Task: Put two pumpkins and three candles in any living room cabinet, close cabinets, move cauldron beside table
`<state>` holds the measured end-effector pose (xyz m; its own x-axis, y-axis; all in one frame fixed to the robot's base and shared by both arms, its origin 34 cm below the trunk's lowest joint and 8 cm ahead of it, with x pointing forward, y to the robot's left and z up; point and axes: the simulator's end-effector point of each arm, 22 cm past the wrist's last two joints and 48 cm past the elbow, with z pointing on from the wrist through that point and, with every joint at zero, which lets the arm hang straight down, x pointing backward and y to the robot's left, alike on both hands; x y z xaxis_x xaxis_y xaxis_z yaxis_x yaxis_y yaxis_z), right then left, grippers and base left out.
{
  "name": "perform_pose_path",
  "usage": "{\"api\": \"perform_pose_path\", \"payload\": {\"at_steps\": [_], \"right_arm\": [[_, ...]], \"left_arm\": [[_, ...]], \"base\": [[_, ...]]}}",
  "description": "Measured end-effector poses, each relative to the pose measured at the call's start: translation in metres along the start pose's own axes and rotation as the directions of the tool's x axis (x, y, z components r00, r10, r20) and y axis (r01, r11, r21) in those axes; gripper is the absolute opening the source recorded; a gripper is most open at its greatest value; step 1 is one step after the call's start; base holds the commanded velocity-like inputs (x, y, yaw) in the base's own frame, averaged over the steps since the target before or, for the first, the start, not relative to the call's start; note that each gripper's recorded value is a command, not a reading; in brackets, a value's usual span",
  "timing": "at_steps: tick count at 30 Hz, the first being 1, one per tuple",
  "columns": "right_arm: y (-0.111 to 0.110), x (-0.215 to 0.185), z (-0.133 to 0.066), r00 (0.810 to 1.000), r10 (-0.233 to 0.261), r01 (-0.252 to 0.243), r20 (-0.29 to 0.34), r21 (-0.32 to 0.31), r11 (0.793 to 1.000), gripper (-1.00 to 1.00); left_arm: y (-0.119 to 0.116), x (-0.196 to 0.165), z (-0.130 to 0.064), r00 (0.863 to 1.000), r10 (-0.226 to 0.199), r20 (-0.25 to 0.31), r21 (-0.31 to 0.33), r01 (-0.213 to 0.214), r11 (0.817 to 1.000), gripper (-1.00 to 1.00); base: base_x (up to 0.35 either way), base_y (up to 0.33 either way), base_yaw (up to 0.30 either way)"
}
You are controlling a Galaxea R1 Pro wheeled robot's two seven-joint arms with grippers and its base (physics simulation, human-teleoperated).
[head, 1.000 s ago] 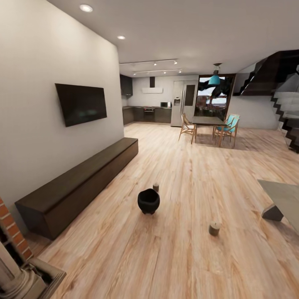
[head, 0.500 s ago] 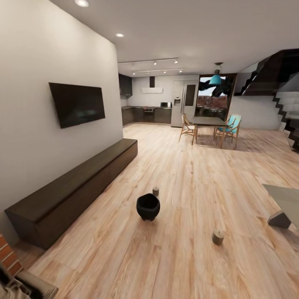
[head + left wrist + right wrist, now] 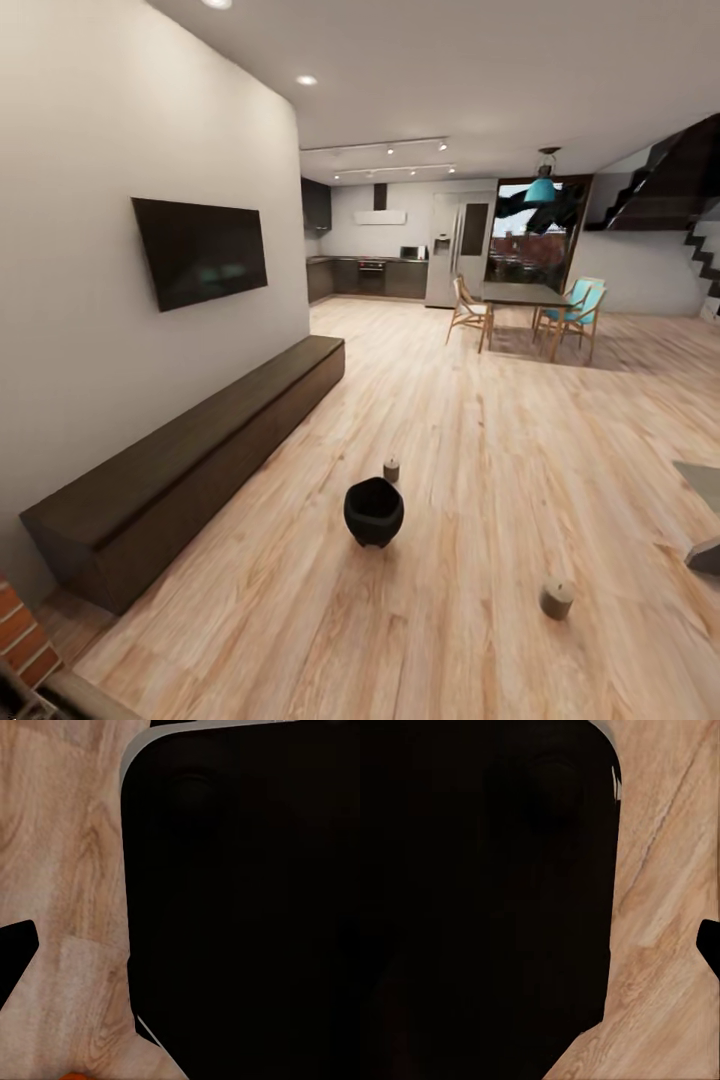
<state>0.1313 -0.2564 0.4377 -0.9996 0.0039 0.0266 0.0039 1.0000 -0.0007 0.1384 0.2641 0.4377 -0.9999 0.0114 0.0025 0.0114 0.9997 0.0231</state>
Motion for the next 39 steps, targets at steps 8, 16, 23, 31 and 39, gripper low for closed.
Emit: {"api": "perform_pose_path", "payload": {"at_steps": [8, 16, 23, 31, 39], "right_arm": [[-0.0012, -0.0001, 0.0, 1.0, 0.0, 0.0, 0.0, 0.002, 1.0, 1.0], [-0.0012, -0.0003, 0.0, 1.0, 0.001, -0.001, 0.002, 0.002, 1.0, 1.0], [-0.0014, -0.0006, 0.0, 1.0, -0.004, 0.004, 0.003, 0.002, 1.0, 1.0], [-0.0022, -0.0019, -0.0001, 1.0, -0.011, 0.011, 0.008, 0.003, 1.0, 1.0], [-0.0022, -0.002, -0.0001, 1.0, -0.013, 0.013, 0.009, 0.002, 1.0, 1.0]], "left_arm": [[0.0, -0.0001, 0.0, 1.0, 0.0, 0.0, 0.0, 0.0, 1.0, 1.0], [0.0, -0.0001, 0.0, 1.0, 0.0, 0.0, 0.0, 0.0, 1.0, 1.0], [0.0, -0.0001, 0.0, 1.0, 0.0, 0.0, 0.0, 0.0, 1.0, 1.0], [0.0, -0.0005, 0.0, 1.0, 0.0, 0.002, 0.0, 0.0, 1.0, 1.0], [0.0, -0.0016, 0.0, 1.0, 0.001, 0.007, 0.0, -0.001, 1.0, 1.0]], "base": [[0.255, -0.085, 0.136], [0.319, -0.013, 0.011], [0.334, -0.001, 0.001], [0.336, 0.0, 0.0], [0.336, 0.0, 0.0]]}}
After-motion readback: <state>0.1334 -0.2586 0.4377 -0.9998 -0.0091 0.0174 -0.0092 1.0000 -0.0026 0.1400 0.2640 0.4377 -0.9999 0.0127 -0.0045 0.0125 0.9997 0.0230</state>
